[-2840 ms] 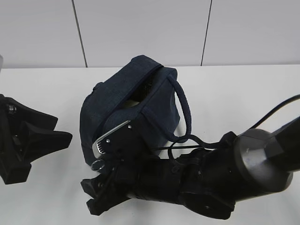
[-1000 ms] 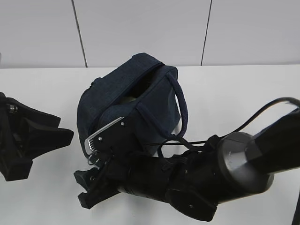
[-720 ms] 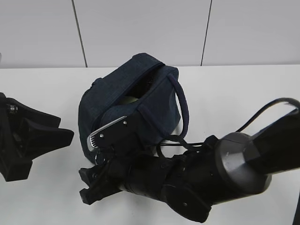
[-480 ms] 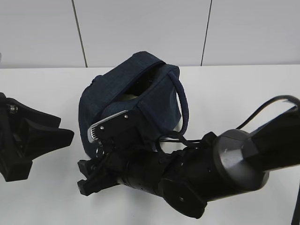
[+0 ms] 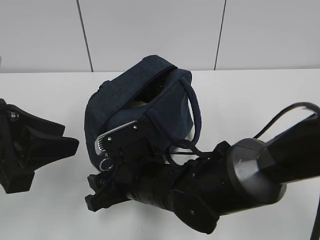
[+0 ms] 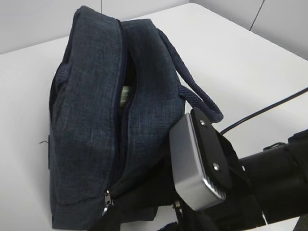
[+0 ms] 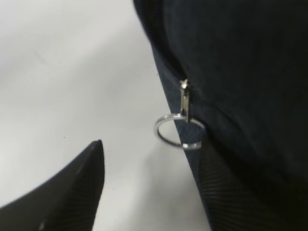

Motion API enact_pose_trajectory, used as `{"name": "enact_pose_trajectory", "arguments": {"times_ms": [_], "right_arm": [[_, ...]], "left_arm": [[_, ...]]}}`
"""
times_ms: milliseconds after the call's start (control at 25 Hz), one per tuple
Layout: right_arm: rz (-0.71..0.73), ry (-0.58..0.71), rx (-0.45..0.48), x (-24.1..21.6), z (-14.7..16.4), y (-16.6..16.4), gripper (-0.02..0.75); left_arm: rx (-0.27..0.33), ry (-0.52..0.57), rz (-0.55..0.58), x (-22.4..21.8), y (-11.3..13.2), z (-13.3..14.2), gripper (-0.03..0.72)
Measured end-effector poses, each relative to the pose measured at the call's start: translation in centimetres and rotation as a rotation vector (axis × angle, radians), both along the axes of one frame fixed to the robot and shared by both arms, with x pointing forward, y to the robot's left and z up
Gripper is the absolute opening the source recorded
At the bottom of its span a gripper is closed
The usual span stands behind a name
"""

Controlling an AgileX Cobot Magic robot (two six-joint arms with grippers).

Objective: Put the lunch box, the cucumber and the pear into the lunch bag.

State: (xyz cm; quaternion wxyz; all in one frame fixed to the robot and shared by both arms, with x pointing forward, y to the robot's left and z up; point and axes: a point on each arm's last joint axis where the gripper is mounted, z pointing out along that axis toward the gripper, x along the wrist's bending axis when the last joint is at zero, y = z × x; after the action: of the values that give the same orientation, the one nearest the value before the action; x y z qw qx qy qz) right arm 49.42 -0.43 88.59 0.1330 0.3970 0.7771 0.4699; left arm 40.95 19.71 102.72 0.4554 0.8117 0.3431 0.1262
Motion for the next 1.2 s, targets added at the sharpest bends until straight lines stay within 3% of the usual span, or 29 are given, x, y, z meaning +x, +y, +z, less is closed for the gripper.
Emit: {"name": "enact_pose_trajectory", "arguments": {"times_ms": [320, 600, 1200], "right_arm": [[-0.003, -0.027, 0.02, 0.2, 0.1, 0.1, 0.424], [0.032, -0.035, 0.035, 0.1, -1.5, 0.5, 0.419], [0.086, -0.09, 0.122, 0.0, -0.9, 1.1, 0.412]], "left_arm": [[-0.002, 0.001, 0.001, 0.0, 0.0, 0.0, 0.288], [-0.007, 0.003, 0.003, 0.0, 0.0, 0.0, 0.288], [-0.009, 0.004, 0.004, 0.0, 0.0, 0.0, 0.288]]}}
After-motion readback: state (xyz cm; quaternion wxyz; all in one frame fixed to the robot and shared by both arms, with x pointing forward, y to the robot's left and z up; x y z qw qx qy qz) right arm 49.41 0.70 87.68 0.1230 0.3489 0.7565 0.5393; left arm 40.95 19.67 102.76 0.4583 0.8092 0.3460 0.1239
